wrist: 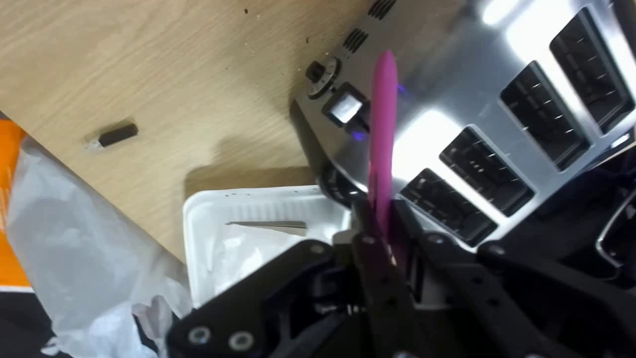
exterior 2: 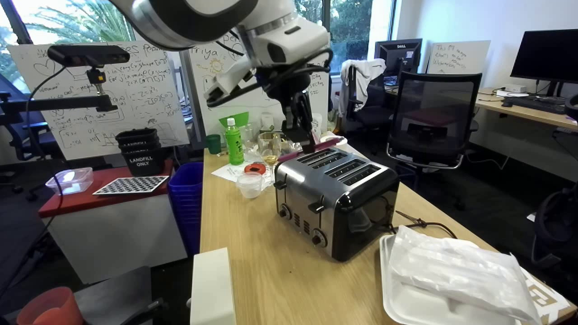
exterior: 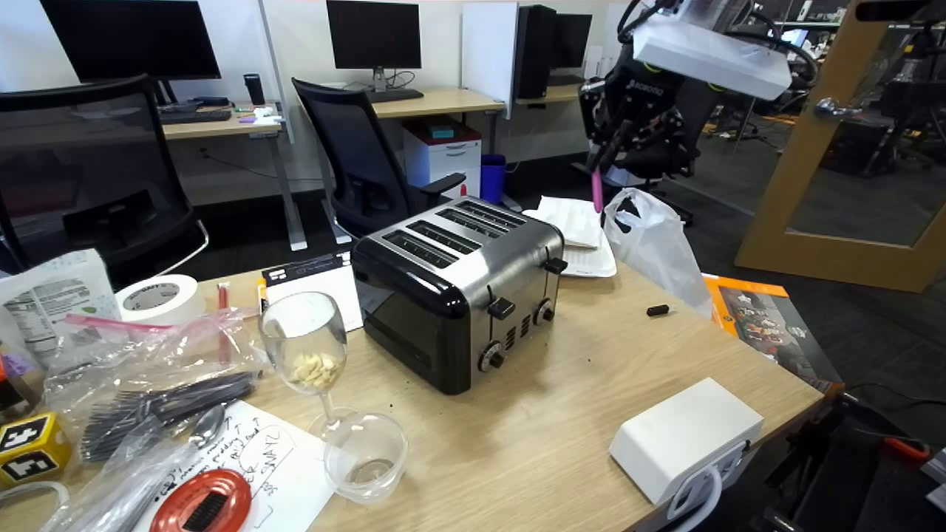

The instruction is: Move the purple pen to the left

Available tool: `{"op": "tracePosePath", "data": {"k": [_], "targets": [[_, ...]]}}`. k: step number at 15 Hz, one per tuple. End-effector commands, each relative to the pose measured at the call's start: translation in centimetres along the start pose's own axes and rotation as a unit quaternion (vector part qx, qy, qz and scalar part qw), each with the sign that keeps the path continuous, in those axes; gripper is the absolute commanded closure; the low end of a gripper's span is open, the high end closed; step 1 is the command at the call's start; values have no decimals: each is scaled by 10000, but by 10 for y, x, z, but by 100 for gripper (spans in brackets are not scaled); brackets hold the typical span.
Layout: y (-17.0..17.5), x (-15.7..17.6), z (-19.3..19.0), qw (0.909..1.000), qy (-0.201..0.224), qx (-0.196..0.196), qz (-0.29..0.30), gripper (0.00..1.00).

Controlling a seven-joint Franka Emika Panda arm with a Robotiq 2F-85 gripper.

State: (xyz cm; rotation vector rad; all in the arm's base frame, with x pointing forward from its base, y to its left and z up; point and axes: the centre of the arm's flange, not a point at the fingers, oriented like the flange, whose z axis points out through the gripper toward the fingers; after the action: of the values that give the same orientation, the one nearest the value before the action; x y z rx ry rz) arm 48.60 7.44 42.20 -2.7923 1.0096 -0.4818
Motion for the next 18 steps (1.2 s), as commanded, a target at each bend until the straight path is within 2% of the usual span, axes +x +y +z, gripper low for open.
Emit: {"op": "tracePosePath", "data": {"k": [1,5,8,10,11,13,16,17,18], "targets": [[-48,-33,-24,9943,272,63,-1031,97],[-111,-96,-34,9728,284,332,-2273,97],[-132,-134,-33,9493,122,510,-3101,97],[-139,-148,-29,9293,12,610,-3642,97],[-132,-153,-33,9448,82,533,-3231,88],[-136,-157,-29,9353,42,547,-3495,88],[-137,-154,-29,9329,53,552,-3559,88],[-137,-154,-29,9327,54,552,-3563,97],[-131,-155,-32,9325,86,540,-3569,97]]}}
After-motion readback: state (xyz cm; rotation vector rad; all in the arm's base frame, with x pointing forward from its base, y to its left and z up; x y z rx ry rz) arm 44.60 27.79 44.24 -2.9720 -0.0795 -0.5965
